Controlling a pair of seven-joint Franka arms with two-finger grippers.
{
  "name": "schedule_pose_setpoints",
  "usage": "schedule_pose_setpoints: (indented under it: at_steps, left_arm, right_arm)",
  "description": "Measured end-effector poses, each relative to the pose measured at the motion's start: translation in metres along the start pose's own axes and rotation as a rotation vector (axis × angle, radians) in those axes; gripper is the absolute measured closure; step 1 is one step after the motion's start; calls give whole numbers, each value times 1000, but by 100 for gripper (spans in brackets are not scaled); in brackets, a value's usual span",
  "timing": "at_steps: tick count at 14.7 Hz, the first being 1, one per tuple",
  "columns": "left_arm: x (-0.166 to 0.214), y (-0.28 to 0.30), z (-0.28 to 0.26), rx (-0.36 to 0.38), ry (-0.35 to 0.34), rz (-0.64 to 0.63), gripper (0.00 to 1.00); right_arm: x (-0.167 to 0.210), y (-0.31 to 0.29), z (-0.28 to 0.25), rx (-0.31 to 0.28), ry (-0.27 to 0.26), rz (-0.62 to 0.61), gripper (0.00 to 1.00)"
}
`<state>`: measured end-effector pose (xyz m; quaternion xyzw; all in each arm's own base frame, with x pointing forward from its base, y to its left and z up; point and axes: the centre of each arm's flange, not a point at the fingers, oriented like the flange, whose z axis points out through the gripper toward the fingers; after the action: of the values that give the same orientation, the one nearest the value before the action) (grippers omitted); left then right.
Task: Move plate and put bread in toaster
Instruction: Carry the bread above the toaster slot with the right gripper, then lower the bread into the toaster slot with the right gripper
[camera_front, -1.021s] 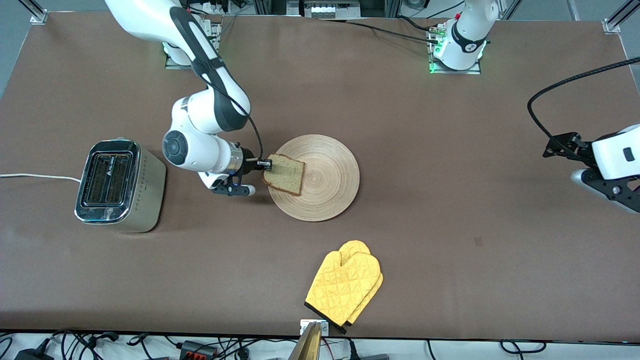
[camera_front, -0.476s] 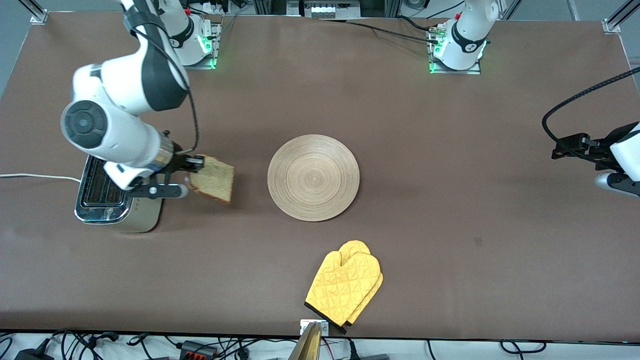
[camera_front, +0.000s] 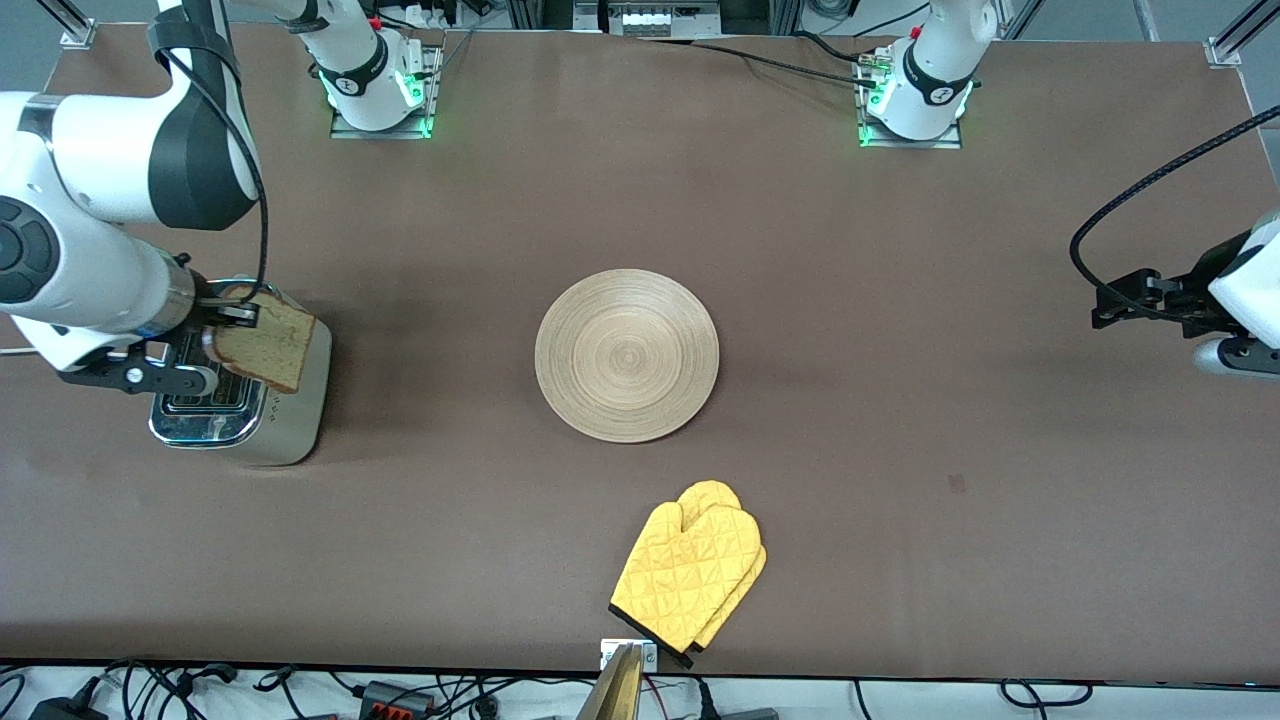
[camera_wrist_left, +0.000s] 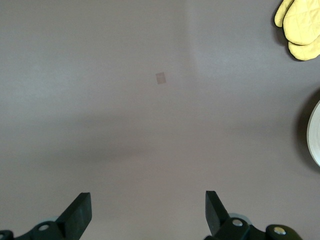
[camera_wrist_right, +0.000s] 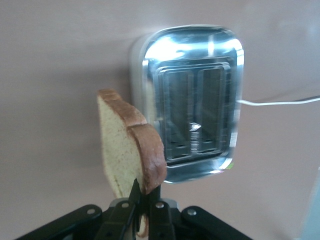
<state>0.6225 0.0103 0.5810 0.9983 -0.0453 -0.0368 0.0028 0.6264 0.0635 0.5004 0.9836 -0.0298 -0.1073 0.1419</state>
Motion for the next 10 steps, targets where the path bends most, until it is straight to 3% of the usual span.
schedule_pose_setpoints:
  at_steps: [3, 10]
  left_arm:
    - [-20, 12, 1, 16, 18, 7, 0]
    - [-42, 18, 6, 34, 32, 0, 0]
  right_arm:
    - [1, 26, -10, -66, 11, -40, 92]
    - [24, 46, 30, -144, -58, -54, 92]
